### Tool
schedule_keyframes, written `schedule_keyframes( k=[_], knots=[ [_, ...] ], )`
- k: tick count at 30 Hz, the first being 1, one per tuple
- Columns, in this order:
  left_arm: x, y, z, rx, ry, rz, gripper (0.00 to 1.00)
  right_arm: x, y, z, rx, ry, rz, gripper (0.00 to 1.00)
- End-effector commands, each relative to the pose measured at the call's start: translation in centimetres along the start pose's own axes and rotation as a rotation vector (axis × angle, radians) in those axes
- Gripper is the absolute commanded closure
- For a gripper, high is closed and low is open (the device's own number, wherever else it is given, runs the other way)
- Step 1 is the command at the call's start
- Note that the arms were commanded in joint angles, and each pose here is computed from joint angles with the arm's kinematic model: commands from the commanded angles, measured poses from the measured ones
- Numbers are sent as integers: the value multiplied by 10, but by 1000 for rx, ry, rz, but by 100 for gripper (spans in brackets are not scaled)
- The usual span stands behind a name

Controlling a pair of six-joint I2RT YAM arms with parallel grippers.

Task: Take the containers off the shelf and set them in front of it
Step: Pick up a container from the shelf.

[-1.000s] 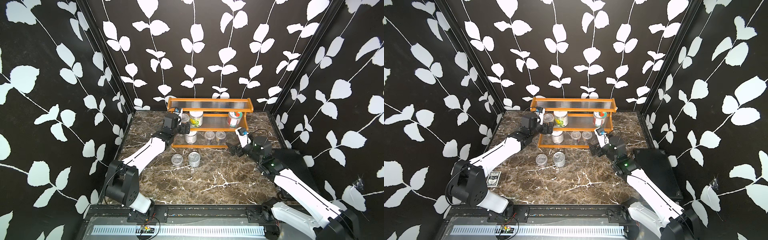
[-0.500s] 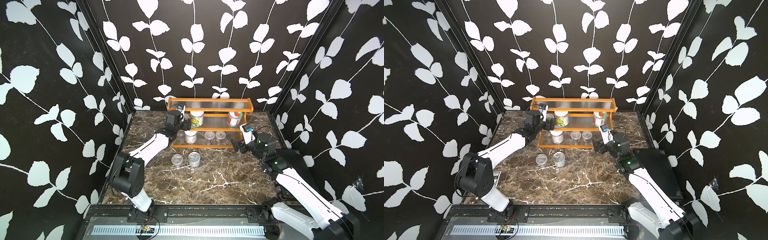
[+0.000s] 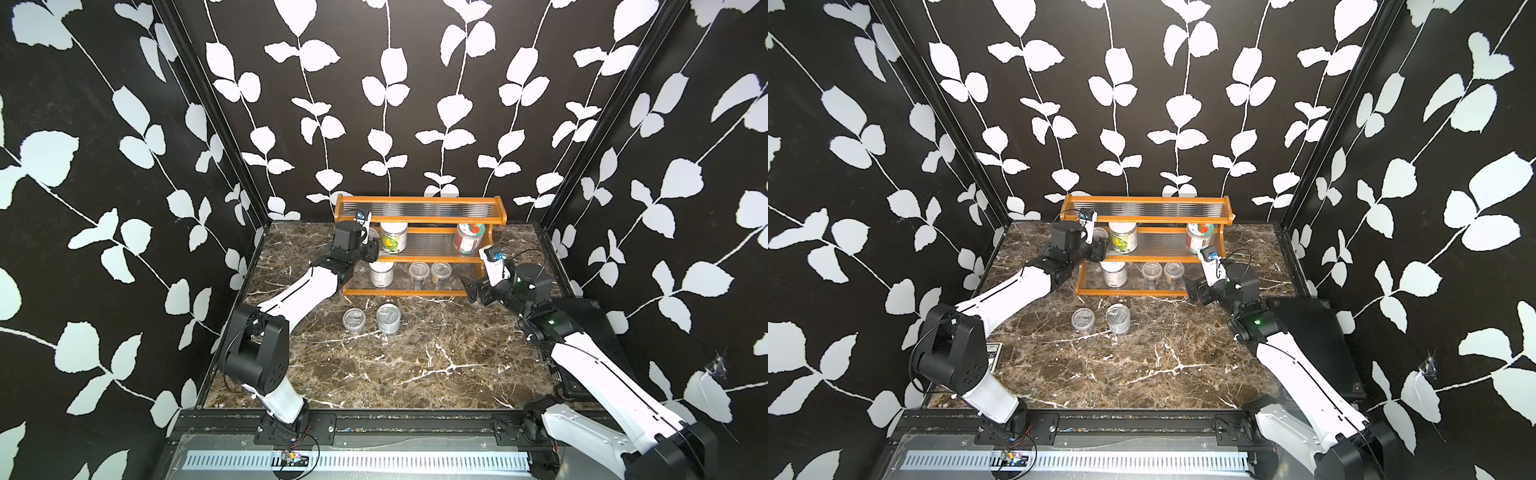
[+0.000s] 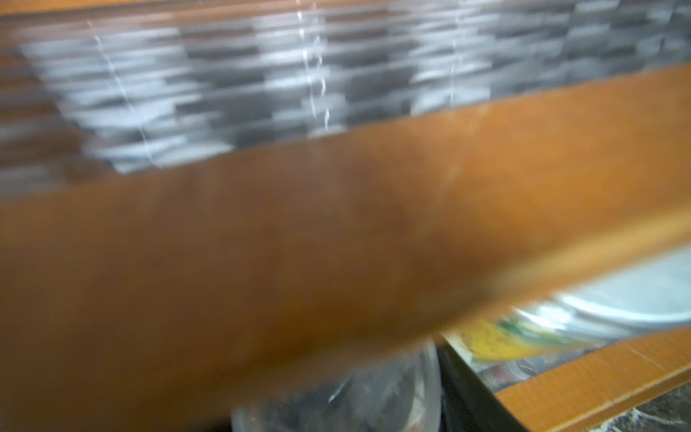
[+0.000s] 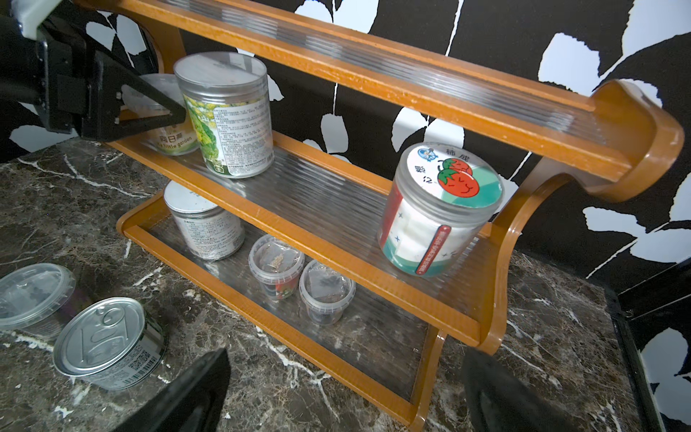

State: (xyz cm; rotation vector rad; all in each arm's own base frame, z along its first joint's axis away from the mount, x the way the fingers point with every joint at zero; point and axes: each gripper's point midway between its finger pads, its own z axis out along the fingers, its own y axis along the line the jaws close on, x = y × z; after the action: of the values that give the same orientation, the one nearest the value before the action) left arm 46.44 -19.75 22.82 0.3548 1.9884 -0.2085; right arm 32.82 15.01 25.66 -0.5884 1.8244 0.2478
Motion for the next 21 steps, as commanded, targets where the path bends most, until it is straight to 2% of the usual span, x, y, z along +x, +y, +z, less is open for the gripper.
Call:
schedule_keyframes(
  k=[1,10,15,19,21],
  knots=[
    [-24,1,-26,12,-52,14,41,-30,-5,-5,8,-78,0,0],
    [-12,-9,-52,80,-4,32,43,-41,3,-10,-54,-103,7,0],
    [-11,-15,-81,104,-1,45,43,-51,8,-15,-86,-135,28,0],
    [-16,-33,-109,123,-7,92,43,-57,15,-18,-131,-158,52,0],
    [-16,-40,-120,128,-15,75,44,-61,17,-20,-144,-176,76,0]
  ],
)
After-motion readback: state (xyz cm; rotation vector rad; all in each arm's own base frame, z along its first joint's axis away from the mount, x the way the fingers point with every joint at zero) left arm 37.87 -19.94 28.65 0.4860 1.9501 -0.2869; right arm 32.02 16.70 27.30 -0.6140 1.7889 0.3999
